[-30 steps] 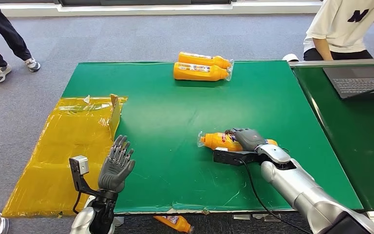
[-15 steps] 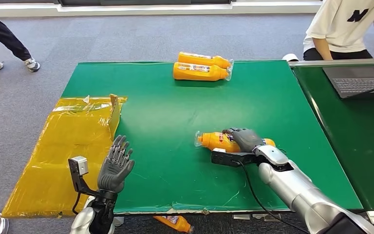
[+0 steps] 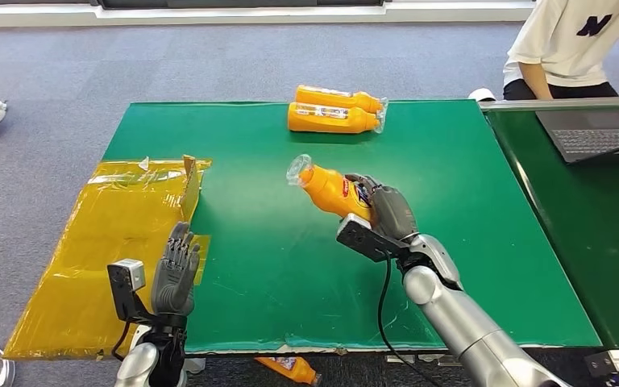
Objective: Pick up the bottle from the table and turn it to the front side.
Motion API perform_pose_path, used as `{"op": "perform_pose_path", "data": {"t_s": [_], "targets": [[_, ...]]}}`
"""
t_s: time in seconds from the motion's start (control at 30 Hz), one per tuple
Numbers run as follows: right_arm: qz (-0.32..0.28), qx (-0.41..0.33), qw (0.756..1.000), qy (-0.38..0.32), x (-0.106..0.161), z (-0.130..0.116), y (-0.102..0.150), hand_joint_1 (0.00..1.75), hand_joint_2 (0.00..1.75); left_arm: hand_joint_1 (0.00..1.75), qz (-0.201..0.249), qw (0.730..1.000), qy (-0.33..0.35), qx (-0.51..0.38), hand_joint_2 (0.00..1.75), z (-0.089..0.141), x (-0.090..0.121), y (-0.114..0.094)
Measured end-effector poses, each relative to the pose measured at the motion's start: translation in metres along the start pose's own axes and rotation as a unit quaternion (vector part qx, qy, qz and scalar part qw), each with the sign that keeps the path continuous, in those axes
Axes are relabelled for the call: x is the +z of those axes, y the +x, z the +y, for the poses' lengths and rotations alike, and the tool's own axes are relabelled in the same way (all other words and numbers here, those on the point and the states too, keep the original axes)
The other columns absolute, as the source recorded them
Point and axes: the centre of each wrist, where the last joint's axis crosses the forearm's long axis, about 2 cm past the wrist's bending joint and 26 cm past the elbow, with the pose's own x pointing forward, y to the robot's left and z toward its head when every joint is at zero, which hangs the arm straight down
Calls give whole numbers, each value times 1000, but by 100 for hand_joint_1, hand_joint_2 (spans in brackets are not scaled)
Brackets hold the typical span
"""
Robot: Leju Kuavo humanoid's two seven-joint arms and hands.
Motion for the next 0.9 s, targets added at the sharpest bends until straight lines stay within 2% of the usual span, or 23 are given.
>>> {"op": "perform_pose_path", "data": {"t_s": [0.2, 0.37, 0.47, 0.5, 0.53, 0.6, 0.67, 0.9], "targets": [[-38, -69, 996, -49, 3, 1, 9, 175, 175, 0, -4, 1000, 13, -13, 0, 0, -1, 3], [-70, -139, 985, -74, 9, 12, 20, 175, 175, 0, -21, 999, 11, -45, 0, -5, -2, 5], [-85, -183, 976, -76, 14, 22, 26, 175, 175, 0, -31, 997, 1, -67, 131, -8, -4, 6], [-88, -197, 973, -75, 15, 26, 28, 175, 175, 0, -32, 997, -4, -70, 131, -9, -4, 6], [-91, -212, 970, -73, 17, 30, 29, 175, 175, 0, -34, 997, -10, -73, 87, -11, -5, 6], [-94, -241, 964, -68, 20, 38, 32, 175, 175, 0, -38, 996, -26, -80, 87, -13, -6, 7], [-95, -270, 956, -63, 21, 45, 35, 175, 175, 0, -41, 994, -46, -90, 175, -17, -8, 9], [-91, -331, 938, -52, 26, 69, 49, 175, 175, 0, -47, 985, -111, -121, 175, -30, -29, 24]]}}
